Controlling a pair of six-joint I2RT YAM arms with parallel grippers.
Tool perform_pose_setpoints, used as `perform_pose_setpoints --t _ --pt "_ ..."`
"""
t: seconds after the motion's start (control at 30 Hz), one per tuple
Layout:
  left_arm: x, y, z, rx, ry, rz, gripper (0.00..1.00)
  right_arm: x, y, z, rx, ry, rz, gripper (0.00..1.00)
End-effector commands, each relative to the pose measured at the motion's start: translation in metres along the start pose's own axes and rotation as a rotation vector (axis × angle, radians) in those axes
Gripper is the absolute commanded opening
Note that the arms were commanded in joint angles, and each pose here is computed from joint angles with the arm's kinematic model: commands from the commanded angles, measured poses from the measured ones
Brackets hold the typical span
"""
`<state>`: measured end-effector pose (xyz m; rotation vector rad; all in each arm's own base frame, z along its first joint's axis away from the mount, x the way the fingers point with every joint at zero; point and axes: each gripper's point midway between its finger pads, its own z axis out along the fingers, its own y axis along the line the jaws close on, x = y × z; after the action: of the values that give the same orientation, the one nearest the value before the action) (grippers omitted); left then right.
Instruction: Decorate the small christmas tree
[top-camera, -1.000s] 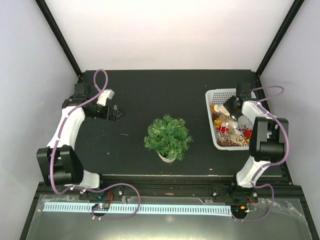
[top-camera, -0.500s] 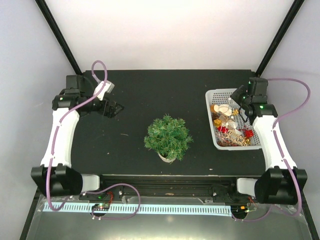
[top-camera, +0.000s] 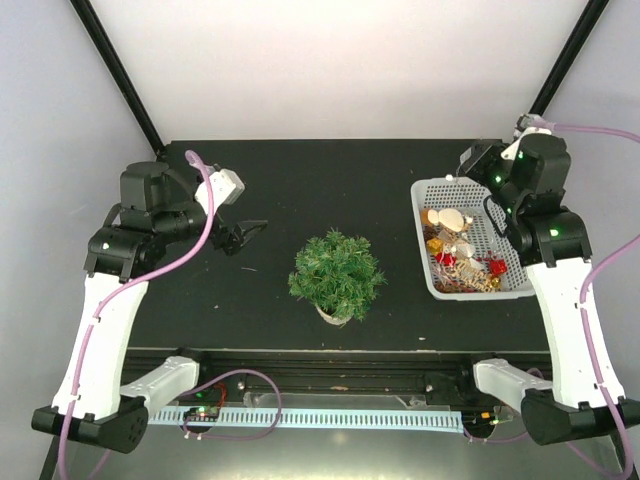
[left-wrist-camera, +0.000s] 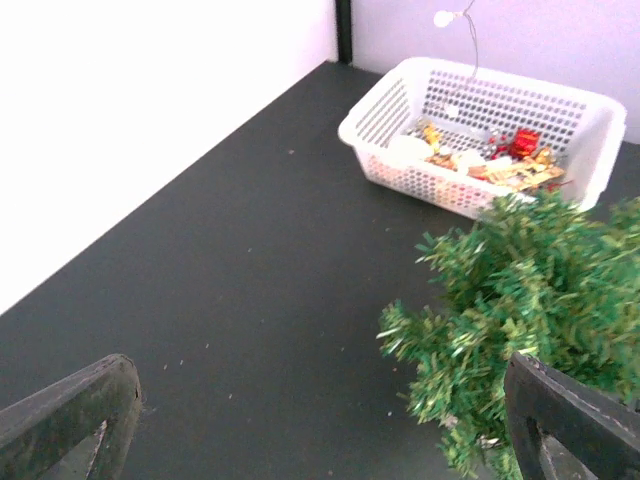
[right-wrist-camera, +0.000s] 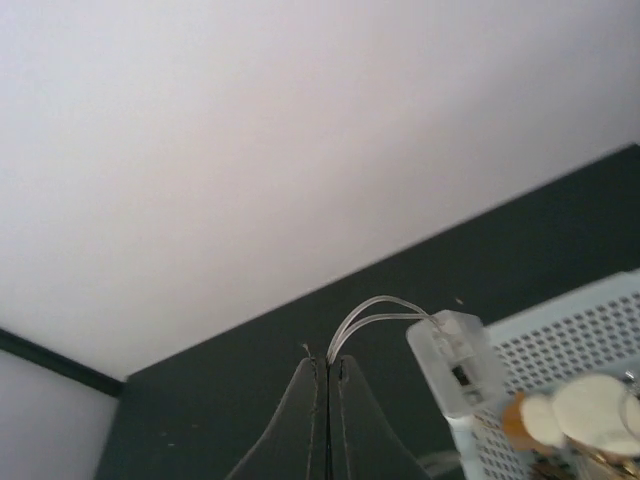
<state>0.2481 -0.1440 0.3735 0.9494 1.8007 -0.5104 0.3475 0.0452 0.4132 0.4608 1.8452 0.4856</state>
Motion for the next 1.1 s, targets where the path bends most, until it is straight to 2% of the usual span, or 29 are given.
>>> perform_pose_setpoints --t 0.0,0.23,0.47,0.87,1.07 --pt "-0.037 -0.014 -0.011 0.012 -0.101 0.107 0.99 -0.023 0.044 -0.032 -0.160 -0.041 -0.042 0.01" --pt "-0.046 -0.048 -0.002 0.087 -0.128 0.168 0.99 -0.067 0.101 -0.086 -0.376 -0.135 -0.065 0.01" --pt "-0.047 -0.065 0.011 0.150 -0.125 0.170 0.99 -0.092 0.147 -0.127 -0.593 -0.163 -0.047 0.01" --pt "-0.063 -0.083 0.026 0.267 -0.153 0.105 0.99 -0.143 0.197 -0.202 -0.859 -0.275 0.025 0.01" --pt "-0.065 -0.091 0.033 0.328 -0.158 0.066 0.99 -0.157 0.214 -0.218 -0.944 -0.274 0.065 0.01"
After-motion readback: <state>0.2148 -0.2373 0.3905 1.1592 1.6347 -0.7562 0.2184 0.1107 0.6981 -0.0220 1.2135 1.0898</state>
